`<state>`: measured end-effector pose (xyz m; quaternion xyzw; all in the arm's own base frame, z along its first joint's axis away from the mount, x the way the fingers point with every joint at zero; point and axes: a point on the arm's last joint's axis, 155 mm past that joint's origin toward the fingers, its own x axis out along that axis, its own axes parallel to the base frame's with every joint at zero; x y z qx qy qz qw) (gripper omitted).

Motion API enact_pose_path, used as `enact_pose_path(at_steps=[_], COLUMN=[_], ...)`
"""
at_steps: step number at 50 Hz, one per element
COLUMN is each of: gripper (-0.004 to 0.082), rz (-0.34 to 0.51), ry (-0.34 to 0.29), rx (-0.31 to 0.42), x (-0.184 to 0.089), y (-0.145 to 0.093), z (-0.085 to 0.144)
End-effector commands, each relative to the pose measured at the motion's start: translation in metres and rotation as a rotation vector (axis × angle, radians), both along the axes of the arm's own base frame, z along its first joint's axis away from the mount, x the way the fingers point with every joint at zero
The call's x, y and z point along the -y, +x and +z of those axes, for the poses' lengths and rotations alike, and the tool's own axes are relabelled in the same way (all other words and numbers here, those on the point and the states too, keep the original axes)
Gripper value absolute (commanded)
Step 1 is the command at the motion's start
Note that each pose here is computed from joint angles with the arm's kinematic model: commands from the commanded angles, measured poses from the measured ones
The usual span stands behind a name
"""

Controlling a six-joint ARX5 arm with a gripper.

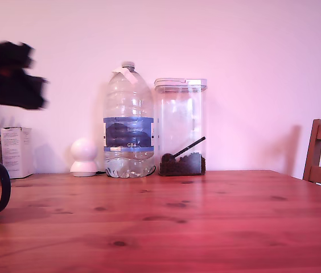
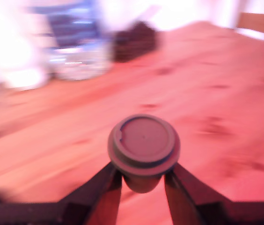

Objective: Pick up the coffee capsules from the table one by one and drop them inside the nearest coffee cup

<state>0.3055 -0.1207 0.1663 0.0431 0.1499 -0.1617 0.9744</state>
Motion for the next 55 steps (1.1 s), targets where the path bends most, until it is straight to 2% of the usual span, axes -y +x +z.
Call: enact_pose_path(at_steps=[1,15,23,29,41,50,55], gripper=[0.0125,0.0125,0.0125,0.0125,0.0126,0.0126,0.0126], rz=[0.051,0.261,0.337,0.32,0.326,0.331,0.342], ry=[0.009,-0.013,-0.019,-0.034,-0.019,-0.011,-0.007], rx=[-0.02,-0.036,-0.041,-0.073,-0.203,-0.245,-0.295], x=[-0.016,-0.081,-0.106,-0.108,-0.112,-0.113,-0.116], y=[0.0,0.01,0.012,0.016,0.033,0.05,0.057], z=[-0.009,-0.01,-0.011,-0.016,-0.04,-0.034,-0.027])
